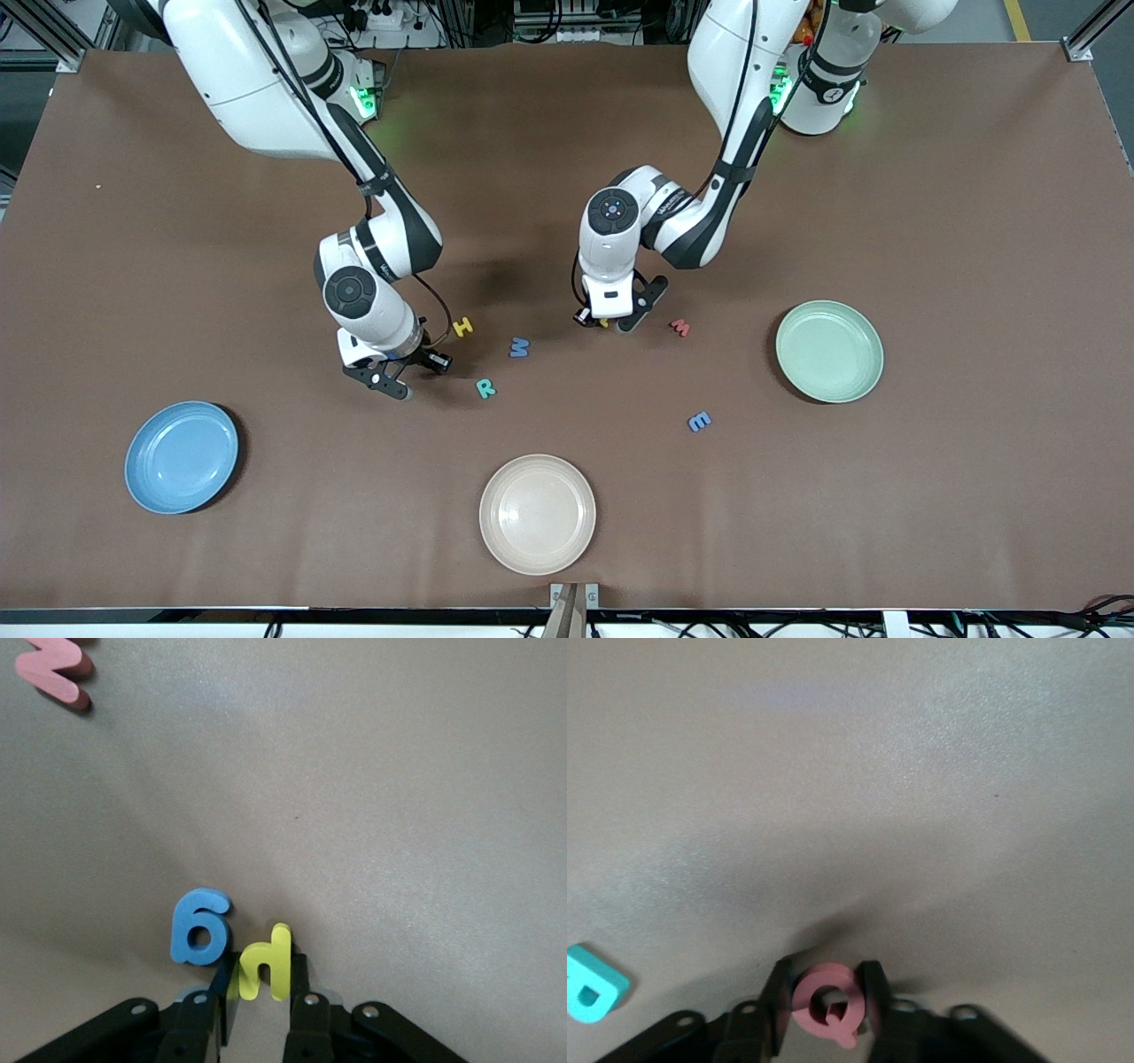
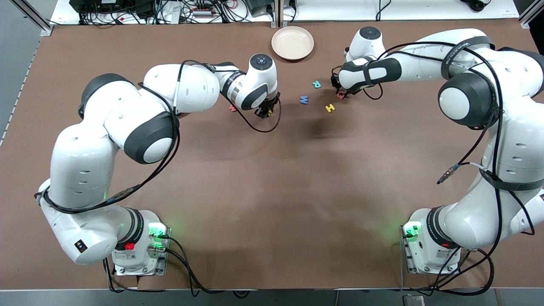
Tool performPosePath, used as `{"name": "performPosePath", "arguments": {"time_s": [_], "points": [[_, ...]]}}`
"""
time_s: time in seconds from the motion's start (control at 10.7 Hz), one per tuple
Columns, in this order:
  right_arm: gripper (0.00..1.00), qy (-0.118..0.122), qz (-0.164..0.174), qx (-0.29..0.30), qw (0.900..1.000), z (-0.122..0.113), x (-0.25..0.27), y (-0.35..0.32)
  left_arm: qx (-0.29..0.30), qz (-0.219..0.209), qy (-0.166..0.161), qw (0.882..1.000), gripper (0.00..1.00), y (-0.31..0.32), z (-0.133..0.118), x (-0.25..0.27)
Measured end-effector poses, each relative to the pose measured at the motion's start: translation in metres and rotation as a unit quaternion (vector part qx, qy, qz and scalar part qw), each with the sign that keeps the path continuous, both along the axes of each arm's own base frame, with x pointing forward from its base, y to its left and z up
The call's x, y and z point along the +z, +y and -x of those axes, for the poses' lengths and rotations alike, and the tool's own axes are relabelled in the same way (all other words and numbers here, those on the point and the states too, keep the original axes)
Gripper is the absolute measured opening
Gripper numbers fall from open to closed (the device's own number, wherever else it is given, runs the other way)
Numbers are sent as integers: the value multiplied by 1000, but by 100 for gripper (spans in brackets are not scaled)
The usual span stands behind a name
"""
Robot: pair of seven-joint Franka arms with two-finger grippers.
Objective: Sort uppercase to blue plate, lowercase to green plate
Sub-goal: 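Grasp the yellow h with the left gripper while the right gripper grasps Q, then carry the h to the green plate while the right gripper carries Q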
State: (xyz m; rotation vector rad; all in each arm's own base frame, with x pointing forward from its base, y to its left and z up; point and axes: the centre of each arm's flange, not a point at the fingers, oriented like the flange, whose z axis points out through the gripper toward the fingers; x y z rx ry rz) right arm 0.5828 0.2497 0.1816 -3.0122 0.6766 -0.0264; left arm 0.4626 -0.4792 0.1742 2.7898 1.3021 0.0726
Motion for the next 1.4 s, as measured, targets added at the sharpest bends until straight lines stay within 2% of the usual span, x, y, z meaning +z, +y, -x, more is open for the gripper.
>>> {"name": "performPosePath", "arguments": {"time_s": [0.37, 0.65, 0.84, 1.12, 1.4], "points": [[37, -2, 4, -3, 1000, -4, 1, -8, -5, -26, 24, 999, 26, 2, -3, 3], [37, -9, 22, 24, 999, -29, 24, -63, -30, -43, 39, 998, 26, 3, -15, 18], [37, -6, 47, 60, 997, -46, 41, -118, -59, -51, 48, 996, 26, 17, -31, 33], [37, -6, 94, 126, 988, -67, 59, -205, -112, -59, 74, 989, 26, 67, -67, 65], [37, -23, 110, 189, 976, -88, 86, -279, -178, -78, 79, 978, 26, 139, -101, 92]]}}
